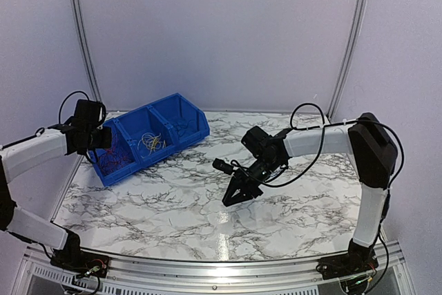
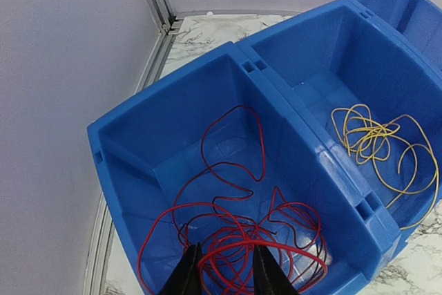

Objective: Untangle the cables

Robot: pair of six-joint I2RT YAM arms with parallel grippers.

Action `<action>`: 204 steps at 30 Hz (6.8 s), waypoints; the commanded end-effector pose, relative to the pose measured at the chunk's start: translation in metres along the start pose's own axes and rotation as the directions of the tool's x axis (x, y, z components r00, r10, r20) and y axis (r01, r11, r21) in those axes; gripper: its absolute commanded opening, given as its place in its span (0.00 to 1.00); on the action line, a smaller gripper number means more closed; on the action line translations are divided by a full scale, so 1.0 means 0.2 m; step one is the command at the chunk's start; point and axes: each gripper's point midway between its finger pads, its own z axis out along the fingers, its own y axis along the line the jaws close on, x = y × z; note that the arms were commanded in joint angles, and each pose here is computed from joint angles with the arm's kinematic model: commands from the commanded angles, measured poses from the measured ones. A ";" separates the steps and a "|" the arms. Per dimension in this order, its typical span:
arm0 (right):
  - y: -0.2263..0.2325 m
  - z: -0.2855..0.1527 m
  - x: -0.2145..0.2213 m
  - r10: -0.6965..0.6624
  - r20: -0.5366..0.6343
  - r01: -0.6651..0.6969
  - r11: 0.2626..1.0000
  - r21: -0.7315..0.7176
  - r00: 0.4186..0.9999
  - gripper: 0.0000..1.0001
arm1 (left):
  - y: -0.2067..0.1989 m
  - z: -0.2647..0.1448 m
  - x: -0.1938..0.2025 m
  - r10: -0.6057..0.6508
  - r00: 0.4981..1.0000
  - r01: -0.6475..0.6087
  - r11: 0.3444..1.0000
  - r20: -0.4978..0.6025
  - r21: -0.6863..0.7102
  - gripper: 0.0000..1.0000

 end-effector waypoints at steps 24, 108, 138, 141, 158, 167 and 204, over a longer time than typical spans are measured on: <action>-0.52 -1.32 -0.02 -0.008 0.163 -0.132 0.546 0.827 0.987 0.41 | -0.77 -0.74 -0.36 -0.075 0.952 -0.124 0.790 0.296 0.600 0.45; 0.41 -0.86 -0.83 -0.395 0.049 0.298 0.764 0.573 0.917 0.00 | -2.24 -0.72 0.16 -0.381 0.773 -0.246 0.557 0.508 0.793 0.34; 1.22 -2.11 -1.41 -0.811 0.119 0.149 0.246 0.958 0.572 0.00 | -2.23 -0.48 0.71 -0.277 0.908 -0.143 0.501 0.314 0.854 0.06; 1.13 -2.14 -1.39 -0.789 0.131 0.106 0.241 0.965 0.601 0.00 | -2.18 -0.48 0.72 -0.267 0.909 -0.144 0.517 0.319 0.844 0.07; 0.21 -2.03 -0.84 -0.458 0.200 -0.100 0.233 0.967 0.866 0.00 | -1.77 -0.70 0.48 -0.155 0.927 -0.197 0.575 0.342 0.794 0.00; -0.18 -1.65 -0.47 -0.227 0.269 -0.141 0.460 0.877 0.936 0.00 | -1.60 -0.54 -0.01 -0.056 0.970 -0.127 0.710 0.235 0.693 0.00; -1.11 -0.68 -1.13 -0.340 0.200 0.066 0.633 0.771 0.919 0.60 | -1.21 0.43 -0.97 -0.162 0.964 0.023 0.842 0.212 0.539 0.00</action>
